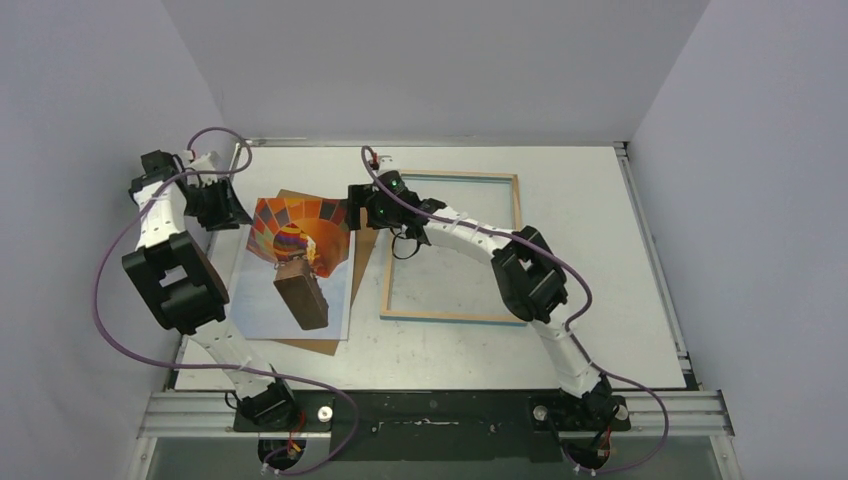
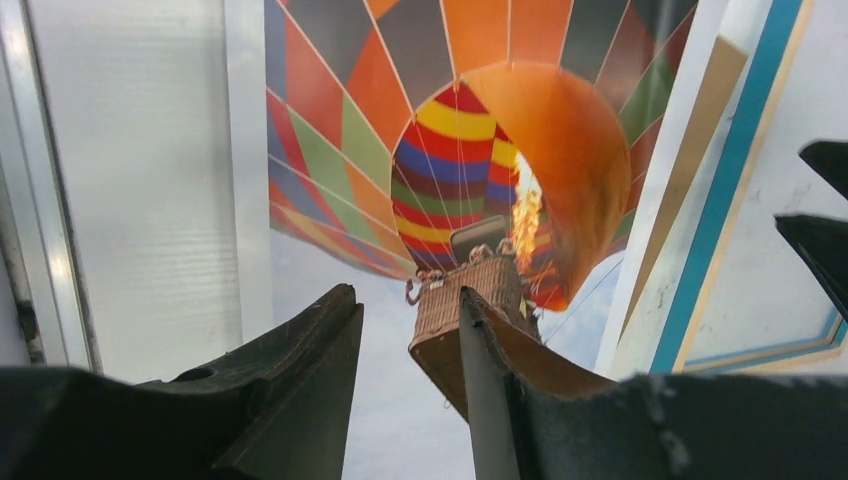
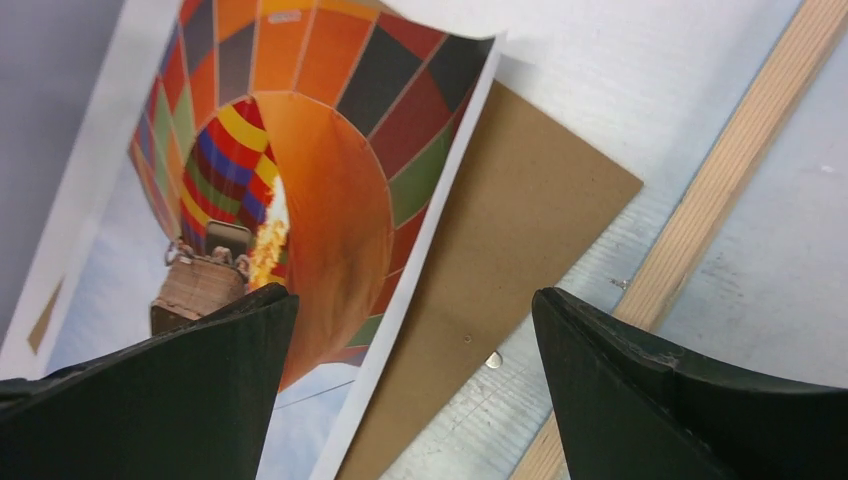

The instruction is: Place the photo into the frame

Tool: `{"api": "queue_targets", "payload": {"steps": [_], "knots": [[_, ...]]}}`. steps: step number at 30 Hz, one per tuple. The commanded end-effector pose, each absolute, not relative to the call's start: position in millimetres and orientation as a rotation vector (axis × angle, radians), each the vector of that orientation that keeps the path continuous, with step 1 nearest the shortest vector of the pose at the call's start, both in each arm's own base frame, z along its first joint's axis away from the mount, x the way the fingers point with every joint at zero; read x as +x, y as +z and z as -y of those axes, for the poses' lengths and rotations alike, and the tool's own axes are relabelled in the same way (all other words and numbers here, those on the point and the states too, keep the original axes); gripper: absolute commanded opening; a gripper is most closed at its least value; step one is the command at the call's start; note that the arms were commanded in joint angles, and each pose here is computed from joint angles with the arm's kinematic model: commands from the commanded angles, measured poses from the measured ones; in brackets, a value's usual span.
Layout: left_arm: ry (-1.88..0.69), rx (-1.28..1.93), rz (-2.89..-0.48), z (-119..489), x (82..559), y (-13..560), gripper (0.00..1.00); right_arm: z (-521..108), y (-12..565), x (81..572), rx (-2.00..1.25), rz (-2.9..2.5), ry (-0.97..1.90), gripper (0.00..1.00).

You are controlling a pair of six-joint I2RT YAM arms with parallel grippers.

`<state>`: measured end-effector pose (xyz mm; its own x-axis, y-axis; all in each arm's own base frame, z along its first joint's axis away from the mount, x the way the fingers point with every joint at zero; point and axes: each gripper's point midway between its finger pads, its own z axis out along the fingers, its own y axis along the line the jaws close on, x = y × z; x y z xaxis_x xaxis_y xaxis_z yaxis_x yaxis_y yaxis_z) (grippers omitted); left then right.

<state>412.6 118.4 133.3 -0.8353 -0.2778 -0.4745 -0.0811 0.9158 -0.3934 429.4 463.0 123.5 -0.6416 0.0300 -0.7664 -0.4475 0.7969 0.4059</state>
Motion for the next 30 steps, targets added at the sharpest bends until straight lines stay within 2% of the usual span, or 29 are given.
{"api": "queue_targets", "payload": {"steps": [1, 14, 25, 30], "knots": [[-0.485, -0.153, -2.578, -114.5, 396.4, 125.3, 0.38, -477.1, 129.9, 442.8, -0.269, -2.141, 0.815, 0.9], [-0.418, -0.125, -2.645, -126.8, 380.9, 88.8, 0.25, -505.2, 95.3, 445.6, -0.272, -2.168, 0.936, 0.67], [-0.427, -0.119, -2.651, -127.1, 378.7, 81.3, 0.18, -514.7, 74.6, 451.3, -0.252, -2.183, 0.991, 0.59], [-0.436, -0.116, -2.659, -126.0, 377.5, 77.7, 0.16, -520.3, 72.8, 452.4, -0.244, -2.176, 1.037, 0.5]]}}
